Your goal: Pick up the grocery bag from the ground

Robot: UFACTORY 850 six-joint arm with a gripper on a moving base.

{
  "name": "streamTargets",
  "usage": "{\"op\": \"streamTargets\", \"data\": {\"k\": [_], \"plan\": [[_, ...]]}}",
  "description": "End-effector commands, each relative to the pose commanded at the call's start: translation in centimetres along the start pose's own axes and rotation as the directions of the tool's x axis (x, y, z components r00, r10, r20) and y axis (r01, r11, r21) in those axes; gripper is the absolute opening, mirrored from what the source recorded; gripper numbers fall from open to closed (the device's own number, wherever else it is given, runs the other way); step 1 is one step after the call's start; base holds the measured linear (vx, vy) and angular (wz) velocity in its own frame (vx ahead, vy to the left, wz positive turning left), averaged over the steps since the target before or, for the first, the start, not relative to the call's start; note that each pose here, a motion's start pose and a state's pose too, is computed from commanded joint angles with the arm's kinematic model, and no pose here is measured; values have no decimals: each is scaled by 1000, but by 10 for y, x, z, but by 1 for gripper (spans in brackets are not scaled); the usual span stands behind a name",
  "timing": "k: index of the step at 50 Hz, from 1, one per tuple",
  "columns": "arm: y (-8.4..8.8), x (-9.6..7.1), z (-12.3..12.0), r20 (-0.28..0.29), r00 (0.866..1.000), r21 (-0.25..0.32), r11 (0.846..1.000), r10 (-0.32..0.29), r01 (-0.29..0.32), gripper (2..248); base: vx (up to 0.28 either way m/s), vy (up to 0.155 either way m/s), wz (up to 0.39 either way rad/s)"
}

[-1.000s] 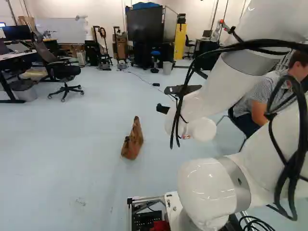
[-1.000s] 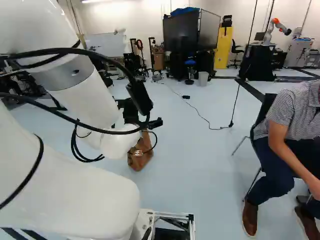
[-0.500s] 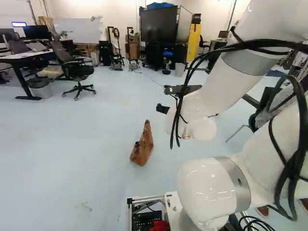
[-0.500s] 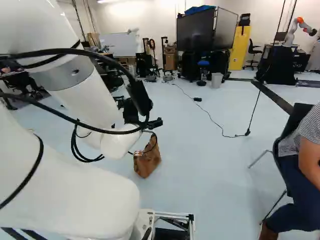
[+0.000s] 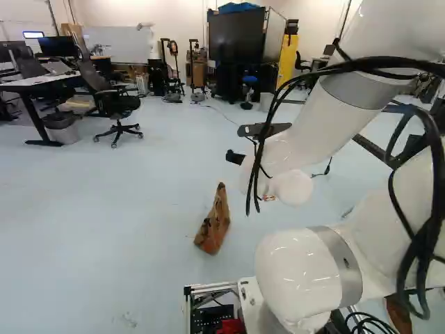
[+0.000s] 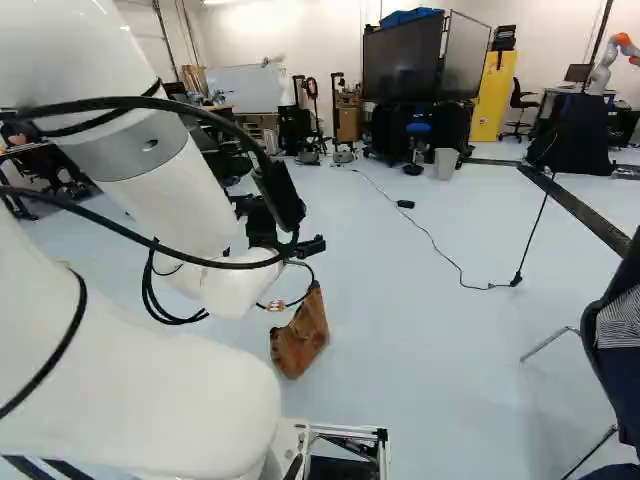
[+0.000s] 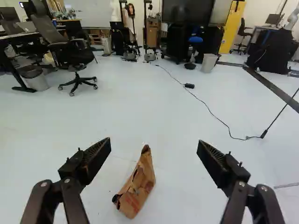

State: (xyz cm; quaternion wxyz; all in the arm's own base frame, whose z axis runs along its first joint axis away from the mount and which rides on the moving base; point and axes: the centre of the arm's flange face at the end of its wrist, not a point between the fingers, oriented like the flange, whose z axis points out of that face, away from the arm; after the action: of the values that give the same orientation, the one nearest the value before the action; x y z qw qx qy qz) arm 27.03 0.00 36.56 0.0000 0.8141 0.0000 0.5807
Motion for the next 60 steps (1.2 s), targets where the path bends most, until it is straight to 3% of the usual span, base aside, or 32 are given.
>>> {"op": "streamTargets", "data": {"k": [1,24,60], "plan": [[-2,5,10,5,1000,6,1000,-2,2,247,237,68,-16],[-9,25,55,19,1000,26,1000,-10,9,247,28,8,-1],[-28,48,125,49,998,80,996,-40,36,247,0,0,0]]}}
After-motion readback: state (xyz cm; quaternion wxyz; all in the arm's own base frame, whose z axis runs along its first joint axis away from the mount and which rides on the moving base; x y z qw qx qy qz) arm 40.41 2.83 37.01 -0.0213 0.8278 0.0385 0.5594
